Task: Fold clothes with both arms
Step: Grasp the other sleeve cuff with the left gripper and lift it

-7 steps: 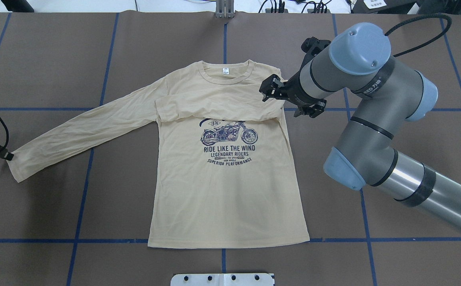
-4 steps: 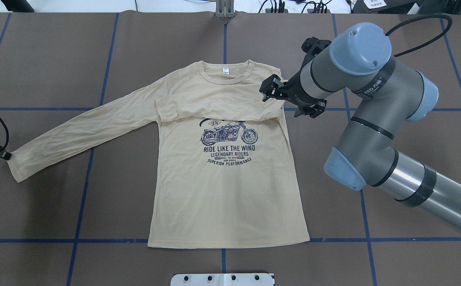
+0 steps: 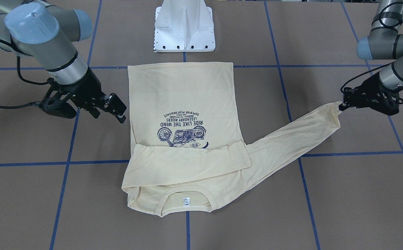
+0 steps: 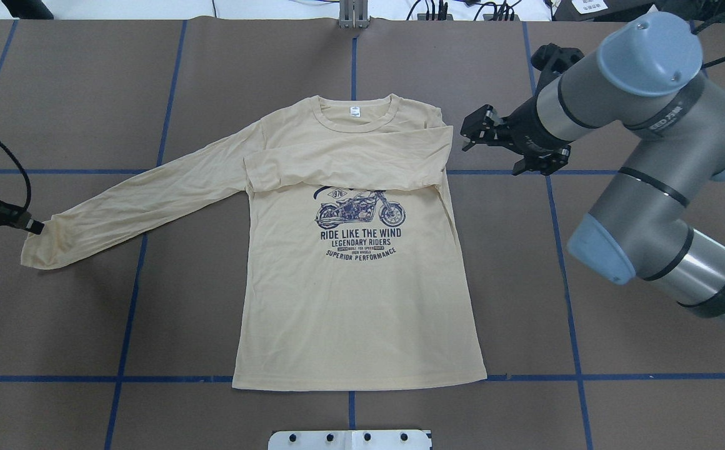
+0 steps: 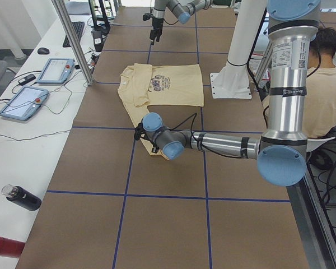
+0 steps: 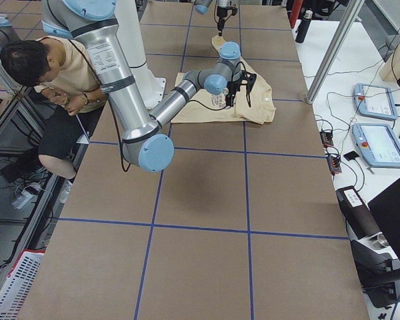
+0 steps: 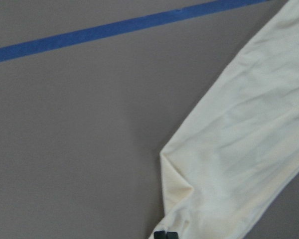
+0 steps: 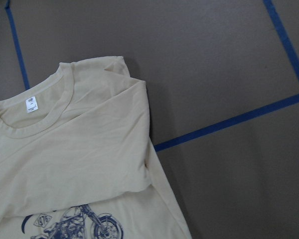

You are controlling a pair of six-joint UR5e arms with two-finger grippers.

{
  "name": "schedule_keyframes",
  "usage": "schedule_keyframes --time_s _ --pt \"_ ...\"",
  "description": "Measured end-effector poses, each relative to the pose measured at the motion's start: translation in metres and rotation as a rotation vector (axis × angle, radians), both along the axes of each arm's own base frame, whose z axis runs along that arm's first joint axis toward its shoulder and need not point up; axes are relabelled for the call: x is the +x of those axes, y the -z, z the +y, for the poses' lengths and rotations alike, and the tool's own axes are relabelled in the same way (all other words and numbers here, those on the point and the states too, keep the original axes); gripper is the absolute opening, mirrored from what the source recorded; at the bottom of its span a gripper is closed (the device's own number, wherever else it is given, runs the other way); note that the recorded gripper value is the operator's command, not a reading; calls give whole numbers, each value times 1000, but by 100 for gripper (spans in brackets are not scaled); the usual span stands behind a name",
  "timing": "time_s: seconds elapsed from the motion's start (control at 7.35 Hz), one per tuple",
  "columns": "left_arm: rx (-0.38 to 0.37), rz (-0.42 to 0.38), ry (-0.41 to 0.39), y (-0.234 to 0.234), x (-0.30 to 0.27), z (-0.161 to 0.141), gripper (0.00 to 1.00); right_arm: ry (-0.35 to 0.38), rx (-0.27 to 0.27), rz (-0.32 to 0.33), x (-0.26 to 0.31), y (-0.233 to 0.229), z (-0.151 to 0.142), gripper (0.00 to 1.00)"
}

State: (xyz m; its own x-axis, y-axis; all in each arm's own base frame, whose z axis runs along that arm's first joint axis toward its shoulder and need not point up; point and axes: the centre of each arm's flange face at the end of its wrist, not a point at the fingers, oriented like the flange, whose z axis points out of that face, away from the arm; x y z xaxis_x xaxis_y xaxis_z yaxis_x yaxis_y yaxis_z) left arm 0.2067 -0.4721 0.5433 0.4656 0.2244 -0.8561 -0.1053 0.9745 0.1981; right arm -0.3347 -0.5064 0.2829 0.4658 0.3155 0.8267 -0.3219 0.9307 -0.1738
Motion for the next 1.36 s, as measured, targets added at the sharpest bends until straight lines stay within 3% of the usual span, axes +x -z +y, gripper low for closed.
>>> schedule_keyframes --time_s 0.41,0.82,1.36 --pt "-170 84 120 166 58 -72 0 46 42 68 54 -60 -6 99" --pt "-357 153 166 335 148 -108 0 64 68 120 78 -94 -7 99" --pt "-394 252 260 463 278 -117 0 63 75 139 85 -104 -8 99"
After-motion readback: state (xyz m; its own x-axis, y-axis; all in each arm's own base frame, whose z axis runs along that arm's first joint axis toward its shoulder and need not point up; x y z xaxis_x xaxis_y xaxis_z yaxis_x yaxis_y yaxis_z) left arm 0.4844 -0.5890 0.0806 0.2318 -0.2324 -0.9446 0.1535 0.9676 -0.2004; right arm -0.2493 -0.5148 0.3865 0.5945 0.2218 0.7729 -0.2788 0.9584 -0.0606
